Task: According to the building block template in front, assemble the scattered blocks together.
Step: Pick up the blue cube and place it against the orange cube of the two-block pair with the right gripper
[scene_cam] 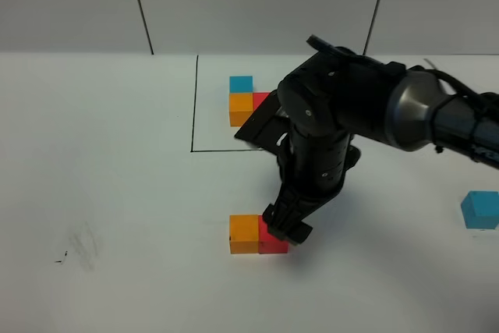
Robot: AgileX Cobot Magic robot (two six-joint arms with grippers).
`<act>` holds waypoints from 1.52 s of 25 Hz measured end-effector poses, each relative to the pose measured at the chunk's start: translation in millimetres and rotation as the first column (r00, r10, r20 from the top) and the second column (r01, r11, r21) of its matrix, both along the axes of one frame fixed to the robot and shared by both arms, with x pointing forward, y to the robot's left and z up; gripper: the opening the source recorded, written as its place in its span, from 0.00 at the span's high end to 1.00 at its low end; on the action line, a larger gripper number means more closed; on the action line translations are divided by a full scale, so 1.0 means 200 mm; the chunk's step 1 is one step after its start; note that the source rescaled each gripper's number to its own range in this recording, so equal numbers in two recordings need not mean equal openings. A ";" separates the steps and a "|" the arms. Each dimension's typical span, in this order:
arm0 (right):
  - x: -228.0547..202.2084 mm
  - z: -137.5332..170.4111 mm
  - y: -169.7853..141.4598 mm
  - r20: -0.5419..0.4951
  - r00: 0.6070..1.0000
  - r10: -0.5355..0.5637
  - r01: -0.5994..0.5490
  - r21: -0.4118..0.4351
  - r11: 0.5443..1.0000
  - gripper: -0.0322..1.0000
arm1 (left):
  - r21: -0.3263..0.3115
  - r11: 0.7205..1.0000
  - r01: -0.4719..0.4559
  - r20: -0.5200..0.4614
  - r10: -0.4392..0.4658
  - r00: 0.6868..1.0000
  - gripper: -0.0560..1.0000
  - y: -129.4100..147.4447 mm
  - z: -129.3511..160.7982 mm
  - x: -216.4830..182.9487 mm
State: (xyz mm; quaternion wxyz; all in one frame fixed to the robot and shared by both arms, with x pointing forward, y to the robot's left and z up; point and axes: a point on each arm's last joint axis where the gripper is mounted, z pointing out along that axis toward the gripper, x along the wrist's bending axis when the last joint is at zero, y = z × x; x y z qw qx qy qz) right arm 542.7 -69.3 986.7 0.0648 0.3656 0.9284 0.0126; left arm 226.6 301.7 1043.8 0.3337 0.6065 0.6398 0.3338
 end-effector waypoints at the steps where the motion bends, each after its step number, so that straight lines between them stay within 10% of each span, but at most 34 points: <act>1: -0.01 0.05 -0.03 0.034 0.996 -0.087 0.087 -0.005 0.996 0.19 | 0.000 1.000 0.000 0.000 0.000 1.000 0.36 0.00 0.00 0.00; 6: -0.03 0.24 -0.25 0.176 0.874 -0.452 0.454 0.036 0.890 0.34 | 0.000 1.000 0.000 0.000 0.000 1.000 0.36 0.00 0.00 0.00; 13: -0.08 0.34 -0.68 0.218 0.717 -0.662 0.665 0.069 0.744 0.43 | 0.000 1.000 0.000 0.000 0.000 1.000 0.36 0.00 0.00 0.00; 21: -0.01 0.20 -1.02 0.300 0.649 -0.699 0.688 0.161 0.707 0.07 | 0.000 1.000 0.000 0.000 0.000 1.000 0.35 0.00 0.00 0.00; 26: 0.03 0.04 -1.21 0.226 0.560 -0.797 0.783 0.171 0.598 0.00 | -0.005 1.000 0.003 0.000 -0.003 1.000 0.35 0.00 0.00 0.00; 38: 0.12 -0.27 -1.25 0.121 0.610 -0.783 0.778 0.095 0.621 0.08 | -0.005 1.000 0.003 0.000 -0.003 1.000 0.35 0.00 0.00 0.00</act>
